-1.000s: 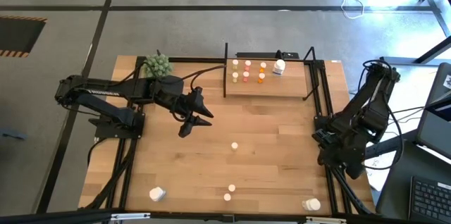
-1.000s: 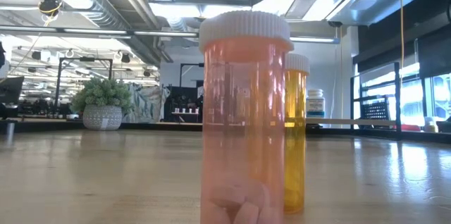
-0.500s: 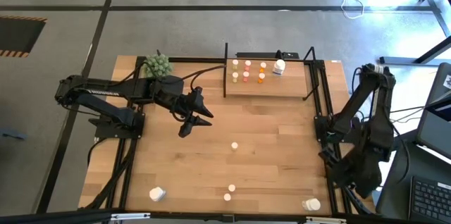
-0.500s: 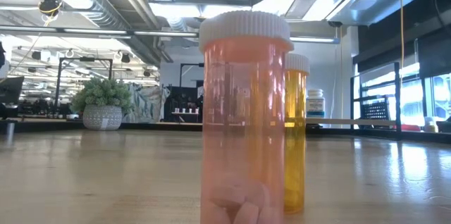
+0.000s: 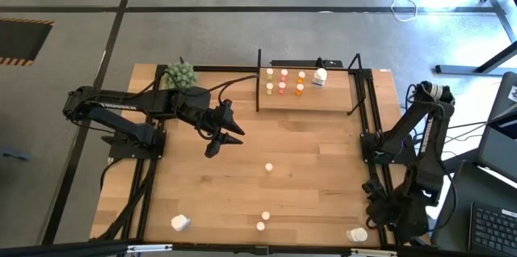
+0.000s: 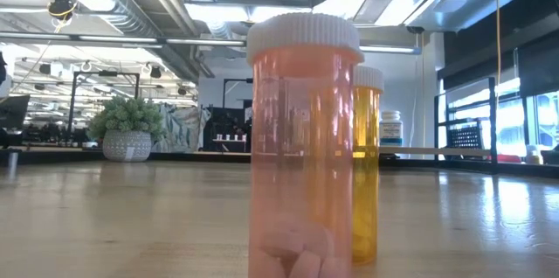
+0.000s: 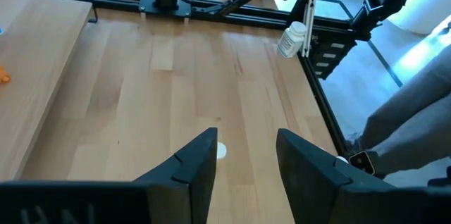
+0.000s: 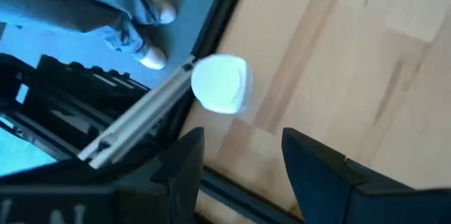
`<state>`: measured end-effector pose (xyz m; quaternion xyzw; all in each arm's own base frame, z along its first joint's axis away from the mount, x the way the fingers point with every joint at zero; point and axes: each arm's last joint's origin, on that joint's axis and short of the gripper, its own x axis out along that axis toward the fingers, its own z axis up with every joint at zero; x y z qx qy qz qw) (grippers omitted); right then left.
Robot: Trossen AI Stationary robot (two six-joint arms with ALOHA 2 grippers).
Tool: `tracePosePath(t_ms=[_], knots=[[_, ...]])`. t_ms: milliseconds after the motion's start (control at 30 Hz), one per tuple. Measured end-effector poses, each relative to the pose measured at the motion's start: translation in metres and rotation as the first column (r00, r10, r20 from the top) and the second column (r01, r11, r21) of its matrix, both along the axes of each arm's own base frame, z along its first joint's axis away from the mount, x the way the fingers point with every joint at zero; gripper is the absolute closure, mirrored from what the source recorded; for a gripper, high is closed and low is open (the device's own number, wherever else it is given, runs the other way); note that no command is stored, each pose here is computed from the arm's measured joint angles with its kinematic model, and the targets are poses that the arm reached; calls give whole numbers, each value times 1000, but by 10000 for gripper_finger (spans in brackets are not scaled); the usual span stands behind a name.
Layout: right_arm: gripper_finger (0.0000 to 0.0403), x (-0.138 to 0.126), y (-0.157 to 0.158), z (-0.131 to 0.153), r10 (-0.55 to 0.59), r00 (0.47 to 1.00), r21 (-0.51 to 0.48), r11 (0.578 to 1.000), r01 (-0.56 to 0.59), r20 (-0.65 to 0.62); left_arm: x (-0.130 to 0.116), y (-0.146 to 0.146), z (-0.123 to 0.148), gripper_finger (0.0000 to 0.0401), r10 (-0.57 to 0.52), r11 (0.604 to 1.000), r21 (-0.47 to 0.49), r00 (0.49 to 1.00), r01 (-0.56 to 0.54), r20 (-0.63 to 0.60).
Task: Pick and place medicine bottles onto shelf by color
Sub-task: Put the right white pill bottle on the shelf aligned with the other white pill bottle
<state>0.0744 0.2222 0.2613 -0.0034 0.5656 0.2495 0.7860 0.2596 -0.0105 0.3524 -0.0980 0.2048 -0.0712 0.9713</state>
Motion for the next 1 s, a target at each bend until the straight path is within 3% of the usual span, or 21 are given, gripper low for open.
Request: tracePosePath(t_ms=[167,267,400,633,800,1000], knots=[[210,5,8,2,-67,998,86,994,65,13,0,1,0,260,18,1000,8,1000,-18,0],[210,8,14,4,-157,987,163,974,158,-14,0,1,0,260,23,1000,9,1000,-23,0],[210,9,17,2,-244,967,193,948,252,-68,0,1,0,260,25,1000,11,1000,-25,-1],[210,10,20,-5,-268,959,160,947,279,-87,0,1,0,260,34,999,15,999,-34,2],[210,12,28,-23,-227,971,54,971,232,-76,0,1,0,260,35,999,15,999,-35,2],[210,14,35,-37,-213,972,1,977,215,-98,0,1,0,260,35,999,15,999,-35,3]])
